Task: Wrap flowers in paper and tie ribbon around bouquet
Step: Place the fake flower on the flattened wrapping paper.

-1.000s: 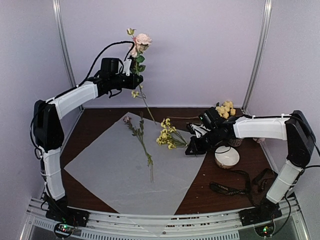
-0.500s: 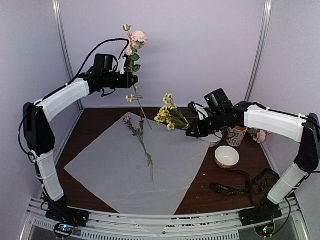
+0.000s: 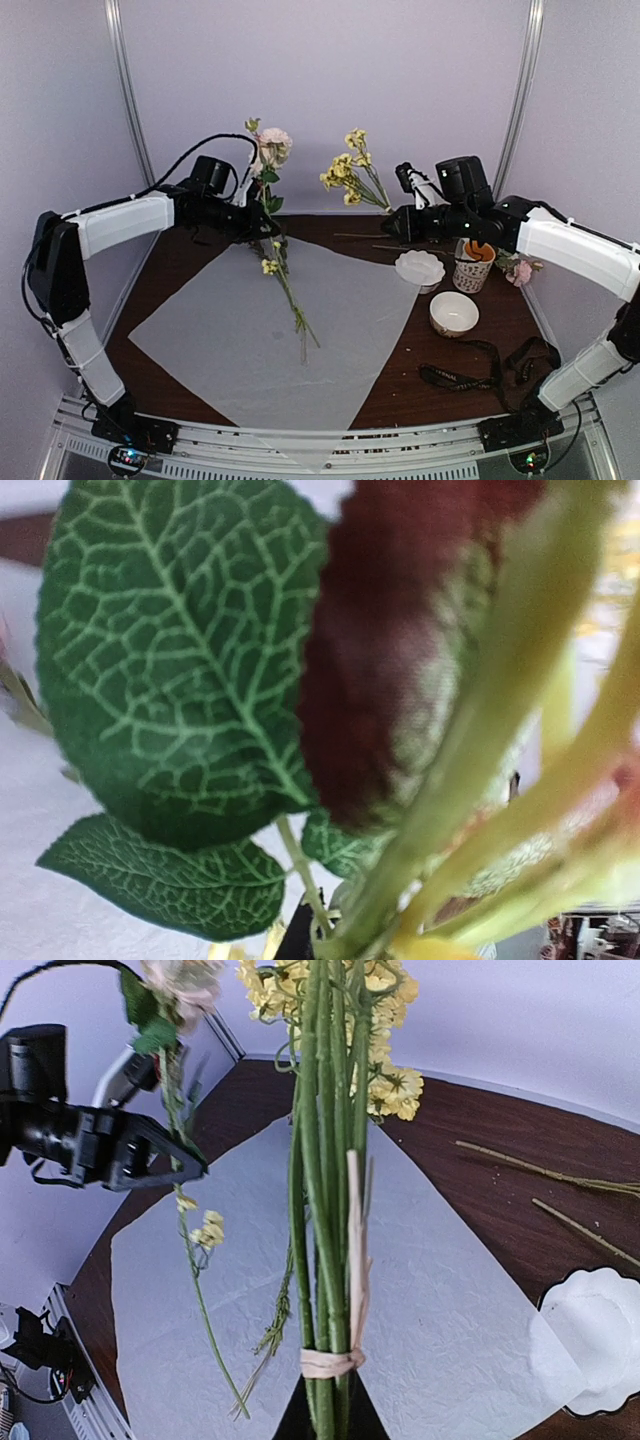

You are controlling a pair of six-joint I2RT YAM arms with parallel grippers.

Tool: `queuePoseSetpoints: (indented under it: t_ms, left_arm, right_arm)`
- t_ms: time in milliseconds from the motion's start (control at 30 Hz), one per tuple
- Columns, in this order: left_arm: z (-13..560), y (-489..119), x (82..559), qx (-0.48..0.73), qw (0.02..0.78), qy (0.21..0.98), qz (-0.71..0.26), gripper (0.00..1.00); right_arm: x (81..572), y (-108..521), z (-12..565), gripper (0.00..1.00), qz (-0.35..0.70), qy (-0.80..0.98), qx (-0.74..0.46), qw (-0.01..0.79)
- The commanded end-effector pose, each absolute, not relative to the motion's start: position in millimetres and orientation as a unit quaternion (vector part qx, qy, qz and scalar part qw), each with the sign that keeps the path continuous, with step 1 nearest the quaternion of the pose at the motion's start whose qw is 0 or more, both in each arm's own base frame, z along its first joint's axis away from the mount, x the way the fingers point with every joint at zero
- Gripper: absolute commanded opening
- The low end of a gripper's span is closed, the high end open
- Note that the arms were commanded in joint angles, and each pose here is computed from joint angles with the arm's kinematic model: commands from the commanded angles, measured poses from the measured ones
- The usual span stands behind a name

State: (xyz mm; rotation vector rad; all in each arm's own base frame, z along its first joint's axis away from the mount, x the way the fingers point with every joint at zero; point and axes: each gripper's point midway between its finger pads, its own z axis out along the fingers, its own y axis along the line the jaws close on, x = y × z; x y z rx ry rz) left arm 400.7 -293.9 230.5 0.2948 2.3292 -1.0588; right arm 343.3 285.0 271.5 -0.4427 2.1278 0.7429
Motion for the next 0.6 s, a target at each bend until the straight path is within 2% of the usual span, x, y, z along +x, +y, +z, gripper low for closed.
queuePoseSetpoints:
  t_ms: [0, 333, 400, 467, 567]
  left_arm:
    - [203, -314, 406, 0.114, 0.235, 0.866, -0.426, 0.0]
    - [120, -310, 427, 0.101, 0.167, 0.906, -0.377, 0.0]
    - [111, -305, 432, 0.1, 0.165, 0.914, -0.358, 0.21]
    - [109, -298, 439, 0.101, 0.171, 0.923, -0.33, 0.53]
    - [113, -275, 450, 0.099, 0.189, 0.941, -0.262, 0.92]
  right_arm:
    - [344, 293, 290, 0.0, 0.308, 0.821, -0.177, 0.447]
    - [333, 313, 284, 0.0, 0.317, 0.82, -0.183, 0.44]
    - [332, 319, 283, 0.0, 0.323, 0.819, -0.183, 0.438]
    - [330, 326, 282, 0.0, 0.326, 0.818, -0.187, 0.436]
    - [327, 336, 285, 0.0, 0.326, 0.814, -0.195, 0.44]
